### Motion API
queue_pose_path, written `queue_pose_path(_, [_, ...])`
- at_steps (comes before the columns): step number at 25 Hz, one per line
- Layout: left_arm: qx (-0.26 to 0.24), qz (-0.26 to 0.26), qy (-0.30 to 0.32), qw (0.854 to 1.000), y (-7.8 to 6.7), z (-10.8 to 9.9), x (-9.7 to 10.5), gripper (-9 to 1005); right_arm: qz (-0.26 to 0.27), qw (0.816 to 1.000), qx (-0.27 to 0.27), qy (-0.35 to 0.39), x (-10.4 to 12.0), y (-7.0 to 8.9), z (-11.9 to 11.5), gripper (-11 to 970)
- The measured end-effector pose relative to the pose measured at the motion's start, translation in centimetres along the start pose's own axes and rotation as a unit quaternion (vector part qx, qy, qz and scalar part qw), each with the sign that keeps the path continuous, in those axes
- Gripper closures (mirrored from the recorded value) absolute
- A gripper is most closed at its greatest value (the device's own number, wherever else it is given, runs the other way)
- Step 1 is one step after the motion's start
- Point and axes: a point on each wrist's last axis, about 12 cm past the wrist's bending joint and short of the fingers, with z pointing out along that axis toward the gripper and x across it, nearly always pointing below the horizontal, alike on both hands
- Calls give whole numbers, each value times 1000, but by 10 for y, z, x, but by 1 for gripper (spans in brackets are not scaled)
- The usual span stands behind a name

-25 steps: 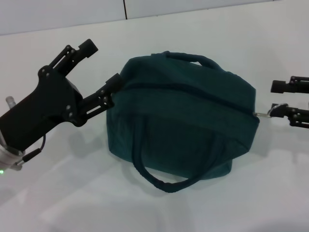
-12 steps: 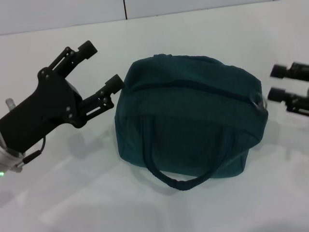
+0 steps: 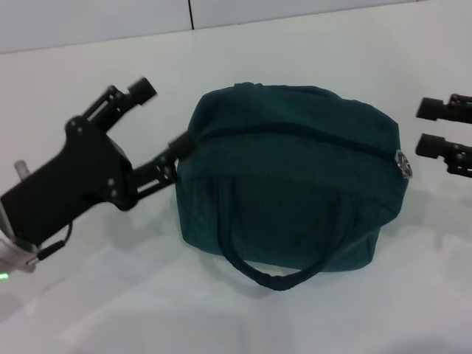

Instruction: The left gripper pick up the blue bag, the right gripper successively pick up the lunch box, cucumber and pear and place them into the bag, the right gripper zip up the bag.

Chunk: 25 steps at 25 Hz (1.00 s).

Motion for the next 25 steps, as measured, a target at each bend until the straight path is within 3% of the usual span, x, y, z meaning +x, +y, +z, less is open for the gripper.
queue_pose_path(10, [-4,-2,4,1000,-4,-5,3,108,-32,998,-9,-52,13,13,39,396])
queue_pose_path(25, [-3,0,7,1000,-4,-8,2,108,-42,994,-15,-99,21,16,58,398])
